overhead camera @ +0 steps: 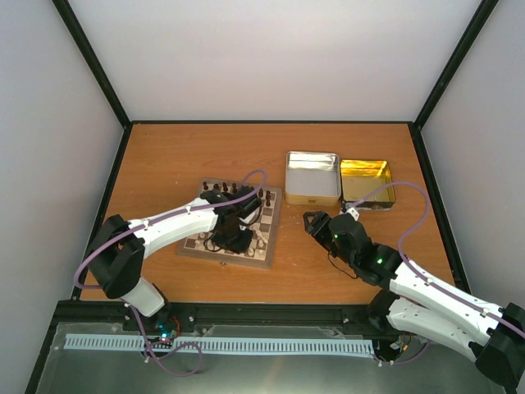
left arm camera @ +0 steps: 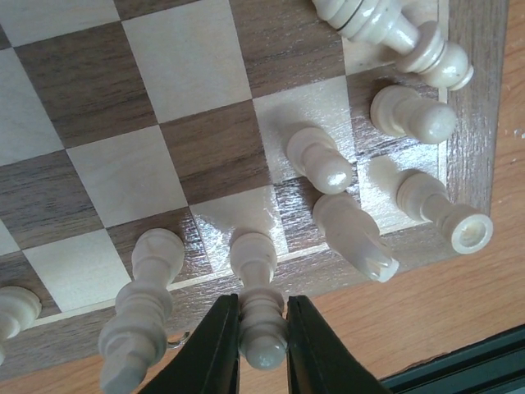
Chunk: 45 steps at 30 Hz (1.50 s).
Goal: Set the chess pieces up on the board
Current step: Place the chess piece on the chessboard.
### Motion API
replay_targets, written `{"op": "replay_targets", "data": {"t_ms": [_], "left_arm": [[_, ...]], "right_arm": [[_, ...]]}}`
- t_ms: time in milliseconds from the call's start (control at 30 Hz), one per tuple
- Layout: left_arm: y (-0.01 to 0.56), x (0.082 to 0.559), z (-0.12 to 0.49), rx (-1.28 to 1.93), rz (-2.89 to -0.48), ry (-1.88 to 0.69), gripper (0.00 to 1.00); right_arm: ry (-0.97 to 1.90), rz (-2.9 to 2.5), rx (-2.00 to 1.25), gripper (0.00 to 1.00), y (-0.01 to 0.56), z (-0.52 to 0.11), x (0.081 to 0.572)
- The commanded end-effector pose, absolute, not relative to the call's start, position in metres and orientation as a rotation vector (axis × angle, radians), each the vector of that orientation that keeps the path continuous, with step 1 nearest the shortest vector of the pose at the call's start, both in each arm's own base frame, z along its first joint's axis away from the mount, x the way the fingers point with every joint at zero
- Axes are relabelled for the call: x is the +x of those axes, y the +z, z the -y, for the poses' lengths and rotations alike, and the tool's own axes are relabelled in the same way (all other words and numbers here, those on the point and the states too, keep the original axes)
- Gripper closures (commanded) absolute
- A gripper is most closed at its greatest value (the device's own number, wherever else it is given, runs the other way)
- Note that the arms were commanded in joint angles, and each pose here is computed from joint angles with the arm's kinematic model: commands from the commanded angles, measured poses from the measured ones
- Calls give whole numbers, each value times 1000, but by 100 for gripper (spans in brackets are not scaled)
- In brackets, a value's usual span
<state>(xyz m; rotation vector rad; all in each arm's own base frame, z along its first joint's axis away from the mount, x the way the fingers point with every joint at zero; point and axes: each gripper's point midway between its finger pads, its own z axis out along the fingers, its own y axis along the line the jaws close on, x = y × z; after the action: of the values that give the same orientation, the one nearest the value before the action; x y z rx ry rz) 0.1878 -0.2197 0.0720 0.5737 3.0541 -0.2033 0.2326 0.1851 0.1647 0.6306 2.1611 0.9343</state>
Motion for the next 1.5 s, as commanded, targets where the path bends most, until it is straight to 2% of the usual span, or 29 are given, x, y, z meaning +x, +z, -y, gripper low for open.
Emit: {"op": "replay_targets", "data": {"t_ms": [0,133,400,633,1267,1467], "left_arm": [[81,188,224,607,-3026,-238,96],[90,175,215,630,-3027,-261,97],[87,157,170,560,-3074,-60,97],[99,188,154,367,-2994,-65,96],[82,218,163,345,-2966,-44,95],[80,217,164,353,-2974,-47,86]], "right_arm": [[912,-2136,656,31,165,-179,236],[909,-2140,652,31,164,-181,237],[908,-2159,650,31,159,-185,238],[911,-2169,648,32,158,-186,237],[893,-2152,666,32,161,-178,235],[898,-2155,664,32,160,-180,236]]}}
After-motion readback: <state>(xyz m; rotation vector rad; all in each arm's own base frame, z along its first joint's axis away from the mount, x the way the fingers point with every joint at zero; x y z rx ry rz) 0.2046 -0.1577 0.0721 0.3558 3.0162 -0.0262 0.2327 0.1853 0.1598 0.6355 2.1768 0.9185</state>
